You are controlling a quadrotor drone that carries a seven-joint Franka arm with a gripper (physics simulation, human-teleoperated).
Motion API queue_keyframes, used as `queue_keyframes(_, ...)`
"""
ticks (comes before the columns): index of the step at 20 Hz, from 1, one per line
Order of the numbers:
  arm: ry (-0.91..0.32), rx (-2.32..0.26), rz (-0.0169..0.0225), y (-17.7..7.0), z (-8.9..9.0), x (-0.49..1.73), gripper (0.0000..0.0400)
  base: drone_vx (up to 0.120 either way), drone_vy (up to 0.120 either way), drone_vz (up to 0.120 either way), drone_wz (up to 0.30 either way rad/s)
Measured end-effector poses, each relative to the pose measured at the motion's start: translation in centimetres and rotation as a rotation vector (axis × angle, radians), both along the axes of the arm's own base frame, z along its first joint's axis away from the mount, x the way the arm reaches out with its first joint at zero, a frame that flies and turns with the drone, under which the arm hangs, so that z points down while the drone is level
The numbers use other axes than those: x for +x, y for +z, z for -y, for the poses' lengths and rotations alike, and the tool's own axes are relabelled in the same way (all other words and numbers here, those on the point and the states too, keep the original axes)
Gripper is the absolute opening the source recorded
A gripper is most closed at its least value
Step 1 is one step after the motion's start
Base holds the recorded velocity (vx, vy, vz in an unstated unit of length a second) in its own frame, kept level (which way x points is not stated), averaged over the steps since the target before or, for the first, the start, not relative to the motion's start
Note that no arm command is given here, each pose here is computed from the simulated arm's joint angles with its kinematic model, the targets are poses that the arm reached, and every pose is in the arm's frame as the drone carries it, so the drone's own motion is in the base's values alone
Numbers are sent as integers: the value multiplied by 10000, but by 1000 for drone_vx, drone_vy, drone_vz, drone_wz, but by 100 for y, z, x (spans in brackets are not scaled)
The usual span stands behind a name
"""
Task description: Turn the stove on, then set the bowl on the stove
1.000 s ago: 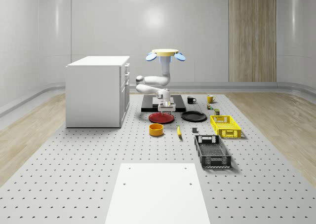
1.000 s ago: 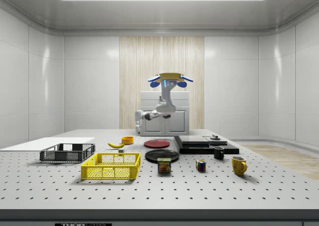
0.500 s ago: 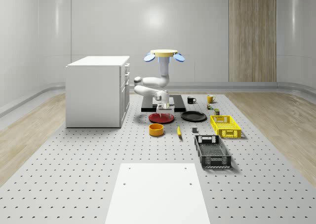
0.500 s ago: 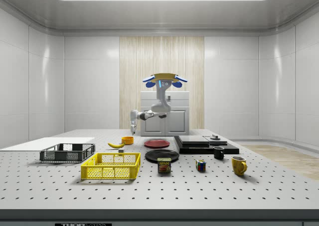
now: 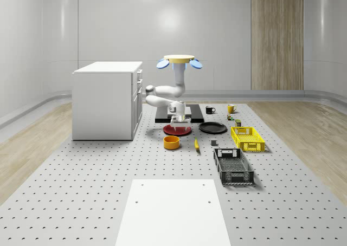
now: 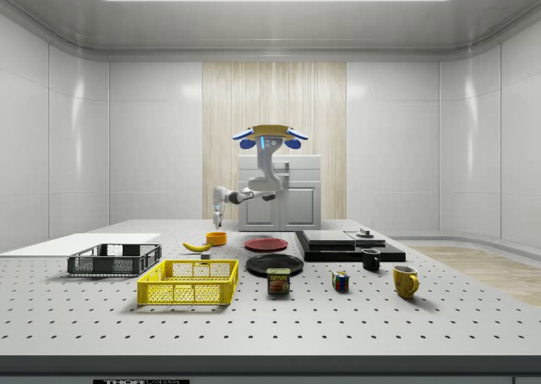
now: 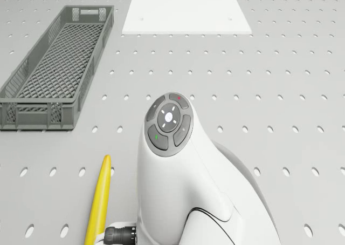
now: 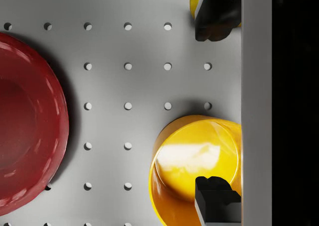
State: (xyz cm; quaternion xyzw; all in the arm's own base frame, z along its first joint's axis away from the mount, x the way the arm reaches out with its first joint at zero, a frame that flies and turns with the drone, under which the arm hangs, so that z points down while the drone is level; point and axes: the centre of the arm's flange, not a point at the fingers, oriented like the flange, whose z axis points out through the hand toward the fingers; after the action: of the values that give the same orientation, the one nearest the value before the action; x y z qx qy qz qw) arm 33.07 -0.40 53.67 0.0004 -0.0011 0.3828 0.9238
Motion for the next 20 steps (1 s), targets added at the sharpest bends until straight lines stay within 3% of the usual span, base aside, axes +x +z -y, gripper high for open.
queue_keyframes(3,0,0,0,4,0,0,400,120,0,0,0)
queue_keyframes(20,2,-1,1,535,-86,0,400,0,0,0,0)
